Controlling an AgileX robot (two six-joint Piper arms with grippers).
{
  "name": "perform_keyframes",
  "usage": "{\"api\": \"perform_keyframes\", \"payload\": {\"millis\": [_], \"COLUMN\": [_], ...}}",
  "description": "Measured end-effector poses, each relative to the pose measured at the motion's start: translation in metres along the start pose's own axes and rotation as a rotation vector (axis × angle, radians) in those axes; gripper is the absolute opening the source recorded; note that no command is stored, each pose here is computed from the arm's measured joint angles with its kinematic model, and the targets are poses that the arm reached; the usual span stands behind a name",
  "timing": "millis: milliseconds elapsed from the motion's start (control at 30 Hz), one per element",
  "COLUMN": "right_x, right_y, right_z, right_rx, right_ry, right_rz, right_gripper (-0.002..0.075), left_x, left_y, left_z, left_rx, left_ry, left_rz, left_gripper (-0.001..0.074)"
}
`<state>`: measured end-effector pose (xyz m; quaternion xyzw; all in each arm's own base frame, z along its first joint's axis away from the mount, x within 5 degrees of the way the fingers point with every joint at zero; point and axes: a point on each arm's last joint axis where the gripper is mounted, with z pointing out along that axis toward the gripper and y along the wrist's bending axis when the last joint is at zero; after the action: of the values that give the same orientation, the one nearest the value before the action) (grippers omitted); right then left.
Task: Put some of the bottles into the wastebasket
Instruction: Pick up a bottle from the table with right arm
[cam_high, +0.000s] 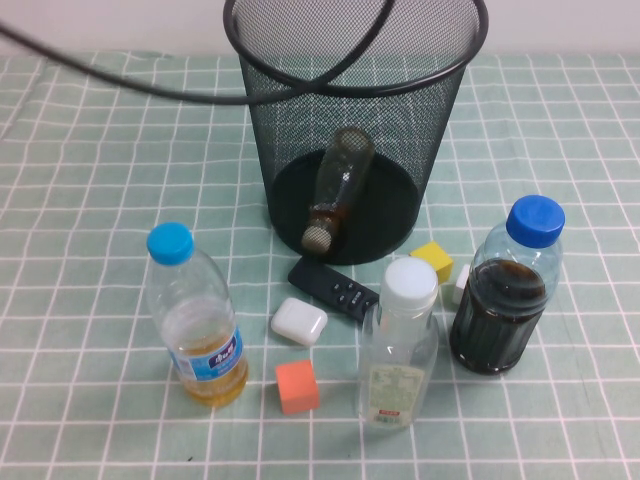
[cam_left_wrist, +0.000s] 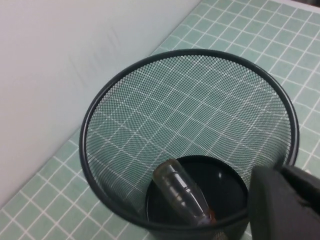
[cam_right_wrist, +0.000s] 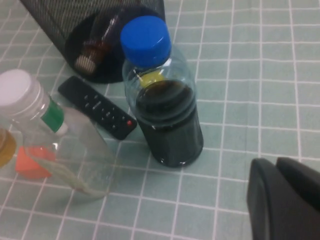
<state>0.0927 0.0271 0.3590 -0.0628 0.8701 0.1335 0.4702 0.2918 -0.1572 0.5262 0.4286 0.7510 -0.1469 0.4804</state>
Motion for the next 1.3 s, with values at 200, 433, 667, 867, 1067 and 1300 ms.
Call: {"api": "perform_keyframes", "payload": {"millis": [200, 433, 667, 867, 1067, 1300], "right_x": [-0.042, -0.048, -0.045, -0.041, -0.047, -0.045], "right_y": [0.017, 0.052, 0.088, 0.103, 0.111, 0.119], "right_z": [0.034, 0.070, 0.065, 0.073, 0.093, 0.128], "right_rx": [-0.236, -0.362, -0.417, -0.467, -0.450, -0.416], "right_ry": [0.075, 0.083, -0.035, -0.050, -0.115, -0.122], "right_rz": [-0.047, -0.212, -0.409, -0.514, -0.499, -0.502], "right_gripper": [0.0000, 0.0000, 0.0000, 0.0108, 0.0554, 0.0627], "left_x": [0.019, 0.099, 0.215, 0.307, 0.365, 0.390], "left_y": [-0.029, -0.075, -0.127, -0.158, -0.170, -0.178], "left_z": [-0.072, -0.115, -0.121, -0.106, -0.080, -0.060], "left_rx": [-0.135, -0.242, -0.329, -0.406, -0.432, -0.370], "left_ry": [-0.056, -0.119, -0.252, -0.440, -0.557, -0.419], "left_rz": [0.008, -0.062, -0.156, -0.221, -0.361, -0.392], "left_gripper": [-0.0002, -0.0002, -0.0003, -0.0004, -0.0004, -0.0004]}}
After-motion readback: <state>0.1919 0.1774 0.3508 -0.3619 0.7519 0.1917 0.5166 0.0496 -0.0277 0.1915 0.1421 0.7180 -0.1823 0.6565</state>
